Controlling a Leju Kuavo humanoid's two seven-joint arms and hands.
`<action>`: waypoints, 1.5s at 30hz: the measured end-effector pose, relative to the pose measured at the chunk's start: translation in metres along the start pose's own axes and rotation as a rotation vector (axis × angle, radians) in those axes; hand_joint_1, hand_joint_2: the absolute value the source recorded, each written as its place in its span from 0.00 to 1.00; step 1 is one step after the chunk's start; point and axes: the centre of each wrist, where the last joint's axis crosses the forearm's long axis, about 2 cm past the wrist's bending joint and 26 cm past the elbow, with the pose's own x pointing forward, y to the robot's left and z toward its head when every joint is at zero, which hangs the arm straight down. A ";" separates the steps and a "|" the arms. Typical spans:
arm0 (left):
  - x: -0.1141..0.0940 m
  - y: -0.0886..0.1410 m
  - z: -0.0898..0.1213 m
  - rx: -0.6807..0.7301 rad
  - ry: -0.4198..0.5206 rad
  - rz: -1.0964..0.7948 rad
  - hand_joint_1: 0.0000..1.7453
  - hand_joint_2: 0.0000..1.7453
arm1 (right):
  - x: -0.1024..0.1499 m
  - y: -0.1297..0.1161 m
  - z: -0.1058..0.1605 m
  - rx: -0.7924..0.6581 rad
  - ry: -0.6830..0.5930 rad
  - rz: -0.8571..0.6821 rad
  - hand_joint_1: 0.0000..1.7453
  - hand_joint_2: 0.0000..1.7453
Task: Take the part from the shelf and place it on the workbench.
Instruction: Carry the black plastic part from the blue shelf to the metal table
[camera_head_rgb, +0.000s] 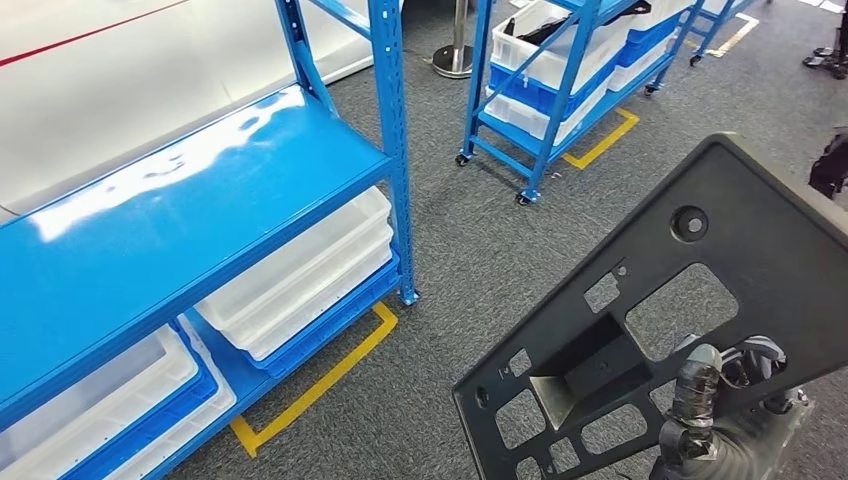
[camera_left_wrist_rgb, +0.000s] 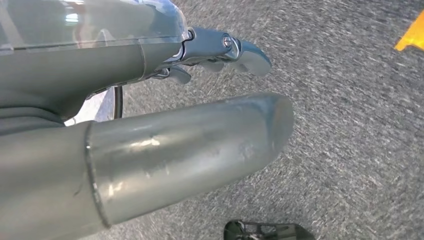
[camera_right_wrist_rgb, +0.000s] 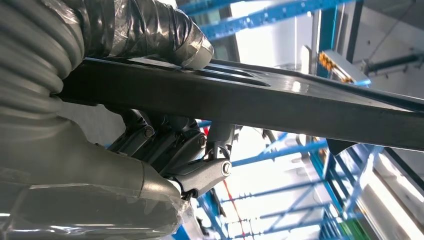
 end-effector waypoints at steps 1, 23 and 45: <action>0.000 0.000 0.000 0.000 0.001 0.001 0.00 0.00 | 0.000 0.000 0.000 0.000 0.000 0.000 1.00 1.00; 0.003 0.000 -0.001 0.005 -0.014 0.007 0.00 0.00 | 0.001 0.000 -0.001 -0.001 0.003 0.000 1.00 1.00; -0.001 0.001 0.000 0.008 -0.007 0.006 0.00 0.00 | 0.001 0.000 0.000 -0.003 0.005 0.000 1.00 1.00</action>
